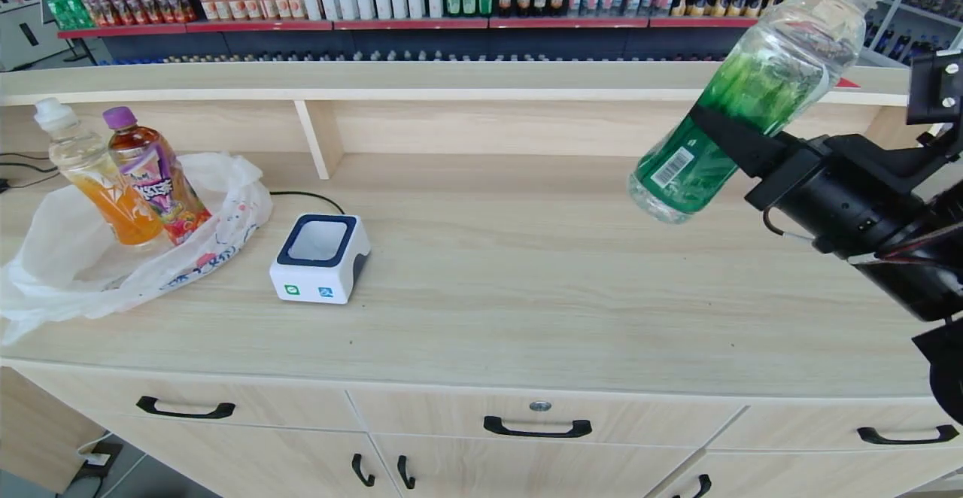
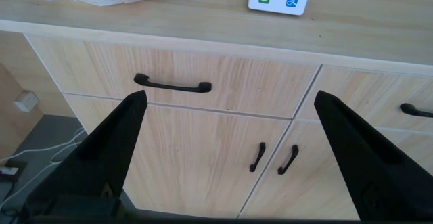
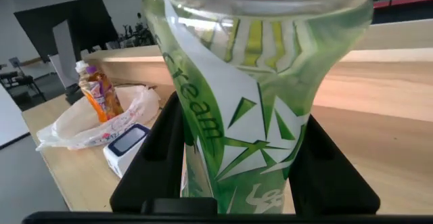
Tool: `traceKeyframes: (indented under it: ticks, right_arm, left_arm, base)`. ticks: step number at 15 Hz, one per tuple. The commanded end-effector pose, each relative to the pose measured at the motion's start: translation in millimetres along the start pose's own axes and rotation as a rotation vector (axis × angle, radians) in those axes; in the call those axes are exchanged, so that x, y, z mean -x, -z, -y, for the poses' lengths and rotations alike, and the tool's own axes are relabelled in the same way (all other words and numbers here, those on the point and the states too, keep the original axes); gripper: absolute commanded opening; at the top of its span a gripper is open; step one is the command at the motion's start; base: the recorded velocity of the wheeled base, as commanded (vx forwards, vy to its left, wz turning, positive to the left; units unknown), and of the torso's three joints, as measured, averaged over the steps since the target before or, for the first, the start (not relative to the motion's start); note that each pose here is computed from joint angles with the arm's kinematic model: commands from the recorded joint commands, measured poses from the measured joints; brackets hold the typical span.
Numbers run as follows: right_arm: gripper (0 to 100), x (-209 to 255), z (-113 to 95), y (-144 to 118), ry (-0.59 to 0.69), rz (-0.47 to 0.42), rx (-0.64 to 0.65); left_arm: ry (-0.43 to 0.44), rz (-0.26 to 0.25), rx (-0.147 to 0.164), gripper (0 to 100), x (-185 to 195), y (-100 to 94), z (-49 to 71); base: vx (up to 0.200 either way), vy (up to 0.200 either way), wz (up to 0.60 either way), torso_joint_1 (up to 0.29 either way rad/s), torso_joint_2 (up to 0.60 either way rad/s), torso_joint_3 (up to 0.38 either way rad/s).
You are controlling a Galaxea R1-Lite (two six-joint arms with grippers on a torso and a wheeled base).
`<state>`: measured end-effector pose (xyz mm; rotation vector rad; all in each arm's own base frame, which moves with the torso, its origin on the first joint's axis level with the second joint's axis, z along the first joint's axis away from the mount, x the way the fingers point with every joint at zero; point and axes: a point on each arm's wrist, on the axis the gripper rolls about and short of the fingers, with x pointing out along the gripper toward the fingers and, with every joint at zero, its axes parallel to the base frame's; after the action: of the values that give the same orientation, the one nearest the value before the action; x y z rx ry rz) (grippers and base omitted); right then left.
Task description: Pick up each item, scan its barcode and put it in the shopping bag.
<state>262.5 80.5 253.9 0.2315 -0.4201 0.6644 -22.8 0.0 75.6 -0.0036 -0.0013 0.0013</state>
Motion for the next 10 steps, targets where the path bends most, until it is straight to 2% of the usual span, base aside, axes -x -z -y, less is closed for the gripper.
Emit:
traceKeyframes:
  ticks: [1, 3, 5, 7, 9, 10]
  right_arm:
    - [0, -11.9, 23.3, 8.8, 0.051, -0.014, 0.025]
    - [0, -26.7, 32.6, 12.8, 0.059, -0.014, 0.085]
    - [0, -17.6, 31.3, 24.7, 0.065, -0.053, 0.205]
    - [0, -10.8, 27.1, 29.3, 0.055, -0.04, 0.295]
    - [0, 2.5, 23.2, 34.9, 0.055, -0.02, 0.32]
    - [0, 12.3, 21.2, 40.3, 0.064, -0.059, 0.334]
  left_arm:
    - [0.0, 0.002, -0.001, 100, 0.0, -0.2, 0.0]
    - [0.0, 0.0, 0.001, 100, 0.0, 0.0, 0.0]
    - [0.0, 0.0, -0.001, 100, 0.0, 0.0, 0.0]
    - [0.0, 0.002, -0.001, 100, 0.0, -0.2, 0.0]
    - [0.0, 0.0, 0.001, 100, 0.0, 0.0, 0.0]
    - [0.0, 0.0, -0.001, 100, 0.0, 0.0, 0.0]
  base:
    - [0.0, 0.0, 0.0, 0.0, 0.0, 0.0]
    - [0.0, 0.0, 0.0, 0.0, 0.0, 0.0]
    - [0.0, 0.0, 0.0, 0.0, 0.0, 0.0]
    - [0.0, 0.0, 0.0, 0.0, 0.0, 0.0]
    - [0.0, 0.0, 0.0, 0.0, 0.0, 0.0]
    - [0.0, 0.0, 0.0, 0.0, 0.0, 0.0]
